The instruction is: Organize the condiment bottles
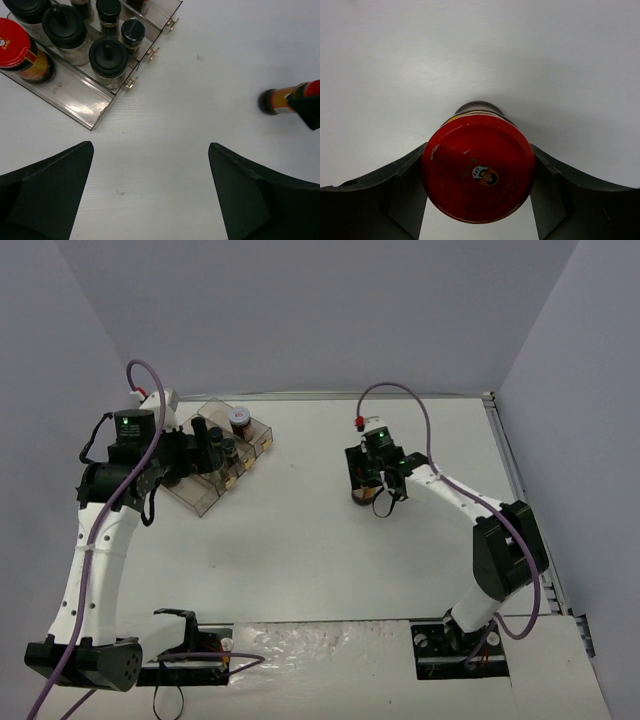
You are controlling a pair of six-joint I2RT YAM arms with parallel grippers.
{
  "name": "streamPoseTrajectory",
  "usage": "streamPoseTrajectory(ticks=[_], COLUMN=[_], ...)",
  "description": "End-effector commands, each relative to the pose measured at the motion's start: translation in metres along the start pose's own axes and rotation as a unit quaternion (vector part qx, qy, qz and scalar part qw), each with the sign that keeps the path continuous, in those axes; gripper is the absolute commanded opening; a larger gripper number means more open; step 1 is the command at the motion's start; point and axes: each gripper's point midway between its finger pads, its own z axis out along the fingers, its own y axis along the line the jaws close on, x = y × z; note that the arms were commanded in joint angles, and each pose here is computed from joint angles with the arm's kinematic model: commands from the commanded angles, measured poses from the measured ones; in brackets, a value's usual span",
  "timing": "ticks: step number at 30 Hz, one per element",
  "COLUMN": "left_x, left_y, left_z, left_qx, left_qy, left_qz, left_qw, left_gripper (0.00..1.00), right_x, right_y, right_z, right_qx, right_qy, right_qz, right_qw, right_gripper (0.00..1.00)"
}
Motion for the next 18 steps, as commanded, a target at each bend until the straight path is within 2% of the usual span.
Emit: streamPoseTrajectory(ticks=[1, 5, 13, 15, 17, 18], left_x=[-0.032, -0.031, -0.019, -0.017, -0.014, -0.014], left_y=[-0.016, -0.018, -0.047, -0.056, -0.059, -0.060], left_z=[-0.015, -0.016, -0.014, -0.013, -0.011, -0.011], left_qx=[0.027, 0.029, 0.083, 0.097, 0.102, 0.103], left_qy=[-0.056, -0.057, -0.050, -0.051, -0.050, -0.051], left_qz=[0.019, 0.024, 0.045, 0.055, 0.055, 0.055], left_qw=[0.998, 0.998, 0.994, 0.992, 0.992, 0.992], left_gripper=[0.97, 0.97, 0.97, 0.97, 0.97, 0.97], right_x=[-0.048, -0.025, -0.001, 0.006, 0.010, 0.011], right_y=[0.124, 0.188, 0.229, 0.231, 0.231, 0.230], right_z=[-0.052, -0.047, -0.043, -0.044, -0.045, -0.046], right_qx=[-0.157, -0.211, -0.234, -0.235, -0.235, -0.237], right_qy=[-0.107, -0.094, -0.102, -0.101, -0.100, -0.099], right_qz=[-0.089, -0.150, -0.210, -0.229, -0.234, -0.235], right_qw=[0.978, 0.961, 0.944, 0.939, 0.938, 0.937], right_gripper=[0.00, 0.00, 0.01, 0.10, 0.37, 0.37])
